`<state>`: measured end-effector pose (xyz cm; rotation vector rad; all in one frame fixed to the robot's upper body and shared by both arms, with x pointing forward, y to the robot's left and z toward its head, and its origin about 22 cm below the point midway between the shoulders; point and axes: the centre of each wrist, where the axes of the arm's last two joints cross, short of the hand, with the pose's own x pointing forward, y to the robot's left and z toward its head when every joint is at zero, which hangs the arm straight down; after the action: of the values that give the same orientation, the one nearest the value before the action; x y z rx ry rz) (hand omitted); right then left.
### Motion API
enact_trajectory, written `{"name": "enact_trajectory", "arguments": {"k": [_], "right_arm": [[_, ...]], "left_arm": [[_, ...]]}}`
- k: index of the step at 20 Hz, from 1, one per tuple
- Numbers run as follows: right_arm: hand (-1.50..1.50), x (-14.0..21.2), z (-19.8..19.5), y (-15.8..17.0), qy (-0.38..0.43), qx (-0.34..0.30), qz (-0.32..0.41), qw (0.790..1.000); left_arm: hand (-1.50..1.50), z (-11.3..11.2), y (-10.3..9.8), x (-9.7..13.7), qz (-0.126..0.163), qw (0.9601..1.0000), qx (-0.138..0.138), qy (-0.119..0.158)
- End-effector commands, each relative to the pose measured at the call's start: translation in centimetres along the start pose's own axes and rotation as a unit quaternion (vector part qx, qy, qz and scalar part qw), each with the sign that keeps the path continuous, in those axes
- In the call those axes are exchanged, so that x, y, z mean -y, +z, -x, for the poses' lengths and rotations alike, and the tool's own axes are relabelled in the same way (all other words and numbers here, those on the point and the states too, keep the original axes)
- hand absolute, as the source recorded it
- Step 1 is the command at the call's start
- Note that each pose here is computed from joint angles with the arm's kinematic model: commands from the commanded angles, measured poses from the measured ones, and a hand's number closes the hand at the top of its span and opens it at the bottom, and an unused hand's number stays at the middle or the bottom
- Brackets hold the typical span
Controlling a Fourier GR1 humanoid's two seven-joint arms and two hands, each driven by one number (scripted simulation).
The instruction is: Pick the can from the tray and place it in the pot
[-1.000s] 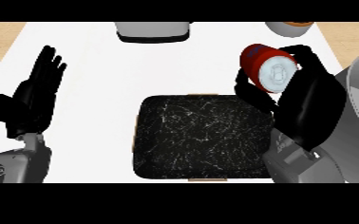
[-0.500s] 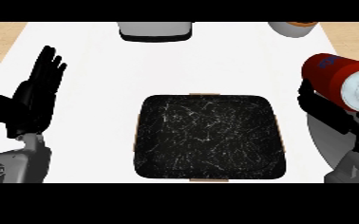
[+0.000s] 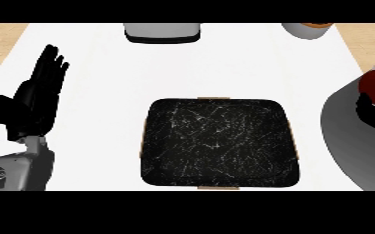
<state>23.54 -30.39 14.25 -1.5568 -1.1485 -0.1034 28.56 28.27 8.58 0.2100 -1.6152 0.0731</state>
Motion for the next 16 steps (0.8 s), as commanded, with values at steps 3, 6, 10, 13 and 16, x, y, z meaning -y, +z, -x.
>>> {"name": "enact_trajectory", "arguments": {"k": [3, 6, 10, 13, 16], "right_arm": [[1.5, -0.9, 5.6, -5.1, 0.159, -0.012, 0.051, 0.986], [1.5, -2.9, 7.1, -6.8, 0.162, -0.02, 0.04, 0.986], [1.5, -4.4, 9.0, -8.1, 0.152, -0.025, 0.02, 0.988], [1.5, -4.9, 9.5, -7.9, 0.108, -0.062, -0.025, 0.992], [-1.5, -5.0, 11.5, -8.3, 0.083, -0.109, -0.044, 0.99]], "left_arm": [[0.0, 1.0, 1.1, 0.0, 0.002, 1.0, -0.002, 0.0], [0.0, -0.1, -0.3, 1.3, 0.002, 1.0, -0.004, -0.003], [0.0, 0.3, 1.0, 0.7, 0.008, 1.0, -0.002, 0.006], [0.0, 0.0, 0.3, -0.4, 0.011, 0.9999, 0.001, 0.011], [0.0, 0.0, 0.6, -0.5, 0.009, 1.0, 0.002, -0.003]]}}
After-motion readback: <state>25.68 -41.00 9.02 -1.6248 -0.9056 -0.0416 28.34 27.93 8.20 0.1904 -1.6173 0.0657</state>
